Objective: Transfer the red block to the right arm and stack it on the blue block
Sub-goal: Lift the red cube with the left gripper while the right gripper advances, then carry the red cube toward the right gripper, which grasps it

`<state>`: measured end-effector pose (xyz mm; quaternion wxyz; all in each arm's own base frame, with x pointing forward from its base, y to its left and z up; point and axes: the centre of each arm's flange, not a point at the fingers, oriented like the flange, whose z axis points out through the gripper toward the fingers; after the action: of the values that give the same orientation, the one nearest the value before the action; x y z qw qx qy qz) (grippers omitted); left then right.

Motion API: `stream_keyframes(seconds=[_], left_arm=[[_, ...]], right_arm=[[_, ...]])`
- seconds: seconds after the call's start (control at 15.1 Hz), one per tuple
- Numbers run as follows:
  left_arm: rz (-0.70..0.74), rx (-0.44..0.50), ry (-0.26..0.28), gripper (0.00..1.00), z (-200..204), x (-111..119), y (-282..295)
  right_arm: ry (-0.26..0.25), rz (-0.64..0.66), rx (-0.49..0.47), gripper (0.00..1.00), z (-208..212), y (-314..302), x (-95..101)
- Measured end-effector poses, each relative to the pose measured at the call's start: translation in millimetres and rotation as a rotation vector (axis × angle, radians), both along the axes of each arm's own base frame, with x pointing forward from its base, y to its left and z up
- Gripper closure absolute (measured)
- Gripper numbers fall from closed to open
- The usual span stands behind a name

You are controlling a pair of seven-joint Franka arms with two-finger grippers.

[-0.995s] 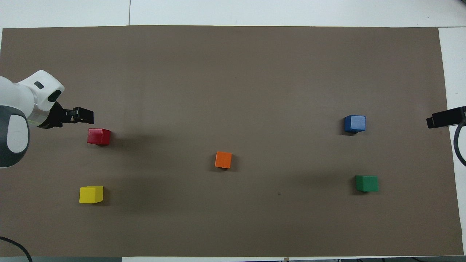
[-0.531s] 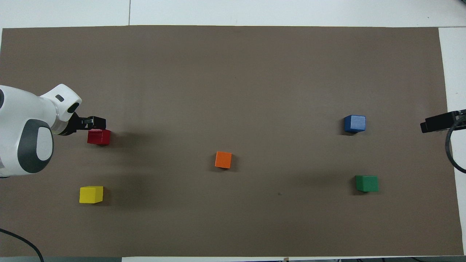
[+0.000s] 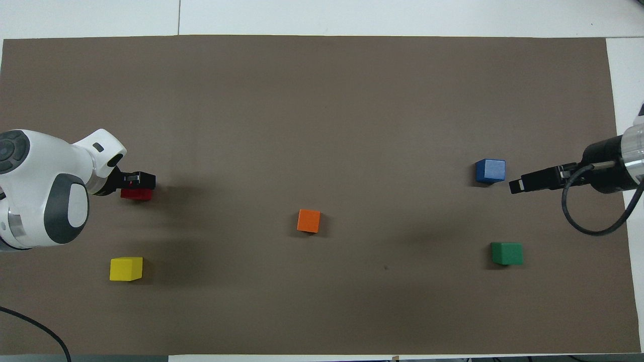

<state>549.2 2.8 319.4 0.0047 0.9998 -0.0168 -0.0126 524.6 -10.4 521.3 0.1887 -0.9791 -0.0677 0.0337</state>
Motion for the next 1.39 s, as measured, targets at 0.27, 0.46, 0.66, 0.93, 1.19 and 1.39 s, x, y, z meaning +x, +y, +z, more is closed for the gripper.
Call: stream_keyframes(seconds=[0.27, 0.46, 0.66, 0.93, 1.19, 1.39], left_arm=[[-0.003, -0.003, 0.029, 0.20, -15.9, 0.5, -1.5], [0.009, -0.003, 0.112, 0.45, 9.1, 9.0, 2.2], [0.119, -0.049, 0.201, 0.45, 68.4, 21.2, -4.7], [0.406, -0.231, 0.332, 0.45, 149.1, 15.1, -39.1], [0.748, -0.434, 0.408, 0.45, 210.9, 2.0, -77.2], [0.926, -0.444, 0.459, 0.45, 234.4, -8.7, -127.1]], right_arm=[[-0.001, 0.013, 0.234, 0.00, -53.9, -10.3, 9.8], [-0.008, 0.006, 0.417, 0.00, -89.6, -6.7, 12.9], [-0.039, 0.006, 0.570, 0.00, -112.7, 5.2, 13.2], [-0.054, -0.015, 0.799, 0.00, -125.4, 30.5, 12.1], [-0.026, 0.035, 1.042, 0.00, -159.4, 51.0, 8.3], [0.002, 0.106, 1.225, 0.00, -182.7, 79.6, 2.5]])
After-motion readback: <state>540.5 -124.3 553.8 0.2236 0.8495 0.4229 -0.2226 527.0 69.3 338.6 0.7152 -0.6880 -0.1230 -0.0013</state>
